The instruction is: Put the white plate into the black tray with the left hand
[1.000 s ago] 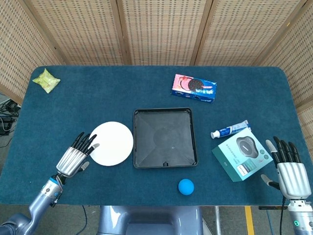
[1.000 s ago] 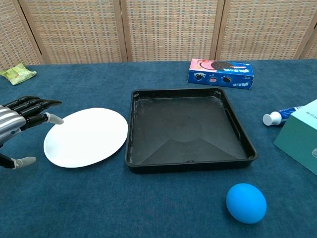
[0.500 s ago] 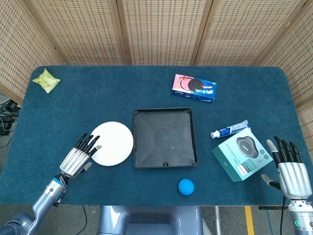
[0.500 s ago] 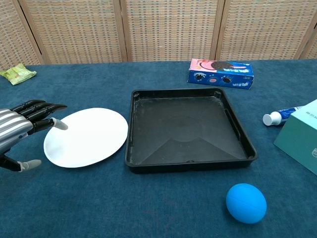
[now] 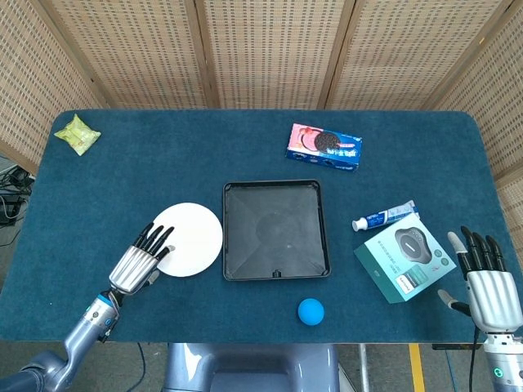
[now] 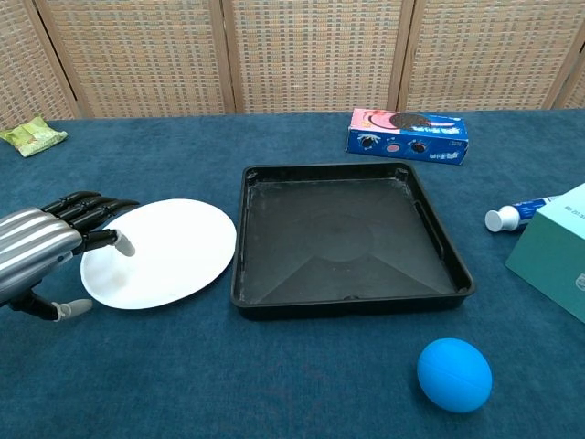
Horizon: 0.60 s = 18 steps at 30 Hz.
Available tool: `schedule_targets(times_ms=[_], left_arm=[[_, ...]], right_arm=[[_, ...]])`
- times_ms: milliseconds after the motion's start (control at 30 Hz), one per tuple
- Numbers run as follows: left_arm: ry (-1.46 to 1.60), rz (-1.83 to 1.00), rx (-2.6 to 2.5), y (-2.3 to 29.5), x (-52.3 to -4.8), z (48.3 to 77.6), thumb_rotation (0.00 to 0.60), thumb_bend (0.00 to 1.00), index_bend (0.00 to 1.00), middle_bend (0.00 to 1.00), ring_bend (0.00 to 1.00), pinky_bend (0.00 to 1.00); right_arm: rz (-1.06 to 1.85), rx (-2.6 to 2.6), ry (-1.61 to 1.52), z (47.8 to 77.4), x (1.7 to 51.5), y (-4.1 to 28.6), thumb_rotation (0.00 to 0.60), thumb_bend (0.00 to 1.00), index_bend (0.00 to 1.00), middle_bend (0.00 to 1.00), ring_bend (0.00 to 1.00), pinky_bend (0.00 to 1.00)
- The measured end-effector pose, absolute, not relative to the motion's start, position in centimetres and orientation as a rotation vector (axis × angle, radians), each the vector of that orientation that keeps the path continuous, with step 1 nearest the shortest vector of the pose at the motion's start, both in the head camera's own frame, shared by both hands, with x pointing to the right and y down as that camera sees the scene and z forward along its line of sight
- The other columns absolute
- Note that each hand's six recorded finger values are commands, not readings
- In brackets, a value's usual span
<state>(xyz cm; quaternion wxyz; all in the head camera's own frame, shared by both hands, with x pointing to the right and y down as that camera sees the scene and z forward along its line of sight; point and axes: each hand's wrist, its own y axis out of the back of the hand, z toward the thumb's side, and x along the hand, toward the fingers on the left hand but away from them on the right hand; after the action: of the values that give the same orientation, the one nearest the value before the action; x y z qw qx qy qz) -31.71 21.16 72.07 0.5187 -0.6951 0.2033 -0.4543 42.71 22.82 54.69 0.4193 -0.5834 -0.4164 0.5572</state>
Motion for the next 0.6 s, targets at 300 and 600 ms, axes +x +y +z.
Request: schedule_targets(times_ms=[300,600], left_arm=[[0.494,-1.082,-1.665,21.16,-30.95,72.45,0.600,0.29,0.47,0.00,0.00,0.00],[0.491,-1.096,-1.660,20.90,-30.98,72.82,0.600,0.33,0.48,0.00,0.00,0.00]], right_arm=[[1.395,-1.464,-1.043,54.72,42.66,22.84,0.600,0.17,0.06,0.00,0.00,0.00],[1.395,-1.467,-1.046,54.72,42.69,22.85,0.600,0.17,0.06,0.00,0.00,0.00]])
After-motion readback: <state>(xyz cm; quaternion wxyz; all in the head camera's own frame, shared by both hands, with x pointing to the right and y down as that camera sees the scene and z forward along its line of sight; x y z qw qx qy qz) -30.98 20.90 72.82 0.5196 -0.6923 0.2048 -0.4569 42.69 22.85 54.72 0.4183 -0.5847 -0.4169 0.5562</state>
